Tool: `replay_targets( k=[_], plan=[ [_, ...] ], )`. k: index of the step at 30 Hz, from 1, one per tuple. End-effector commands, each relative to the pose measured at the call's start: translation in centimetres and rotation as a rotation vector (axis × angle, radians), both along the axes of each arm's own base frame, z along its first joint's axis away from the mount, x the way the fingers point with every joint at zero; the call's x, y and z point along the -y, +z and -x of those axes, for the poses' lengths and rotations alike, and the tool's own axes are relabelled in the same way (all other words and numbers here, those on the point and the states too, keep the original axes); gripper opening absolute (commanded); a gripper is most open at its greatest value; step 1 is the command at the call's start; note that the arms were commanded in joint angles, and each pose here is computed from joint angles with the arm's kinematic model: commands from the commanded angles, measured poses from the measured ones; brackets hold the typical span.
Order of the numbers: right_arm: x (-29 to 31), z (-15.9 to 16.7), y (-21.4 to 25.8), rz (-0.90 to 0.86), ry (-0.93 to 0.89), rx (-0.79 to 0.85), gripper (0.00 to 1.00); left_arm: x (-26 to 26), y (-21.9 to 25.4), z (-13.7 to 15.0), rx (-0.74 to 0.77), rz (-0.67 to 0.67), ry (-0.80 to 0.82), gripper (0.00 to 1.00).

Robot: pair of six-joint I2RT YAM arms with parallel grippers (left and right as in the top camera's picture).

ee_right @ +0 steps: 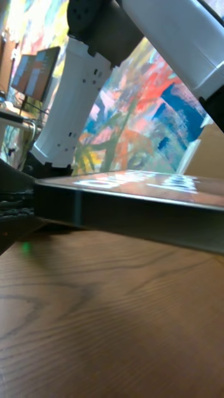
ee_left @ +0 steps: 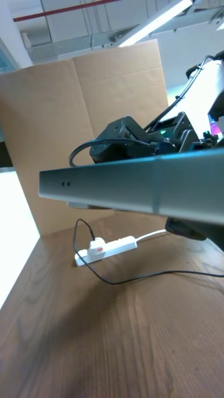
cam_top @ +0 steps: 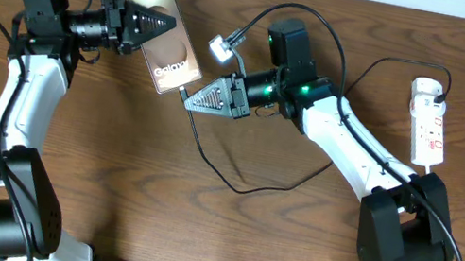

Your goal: Plug charger to phone and switch on socket

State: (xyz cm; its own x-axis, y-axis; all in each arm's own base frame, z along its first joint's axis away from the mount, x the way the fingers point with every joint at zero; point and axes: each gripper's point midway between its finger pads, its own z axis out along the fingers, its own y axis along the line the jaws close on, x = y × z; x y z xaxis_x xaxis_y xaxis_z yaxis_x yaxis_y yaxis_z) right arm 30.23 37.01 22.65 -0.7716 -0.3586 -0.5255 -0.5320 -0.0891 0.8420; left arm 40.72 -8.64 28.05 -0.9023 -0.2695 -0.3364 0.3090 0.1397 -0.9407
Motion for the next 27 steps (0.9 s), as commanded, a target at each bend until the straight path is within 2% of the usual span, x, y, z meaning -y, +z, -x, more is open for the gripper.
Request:
replay_targets(
  k=[1, 27],
  plan=[
    [-0.26, -0.21, 0.36, 0.006, -0.015, 0.013, 0.01, 0.18, 0.8, 0.78, 0.045, 0.008, -0.042, 0.08],
    [0.15, 0.63, -0.41, 0.02, 0.01, 0.002, 0.01, 0.17, 0.8, 0.78, 0.114, -0.012, -0.044, 0.07]
  ],
)
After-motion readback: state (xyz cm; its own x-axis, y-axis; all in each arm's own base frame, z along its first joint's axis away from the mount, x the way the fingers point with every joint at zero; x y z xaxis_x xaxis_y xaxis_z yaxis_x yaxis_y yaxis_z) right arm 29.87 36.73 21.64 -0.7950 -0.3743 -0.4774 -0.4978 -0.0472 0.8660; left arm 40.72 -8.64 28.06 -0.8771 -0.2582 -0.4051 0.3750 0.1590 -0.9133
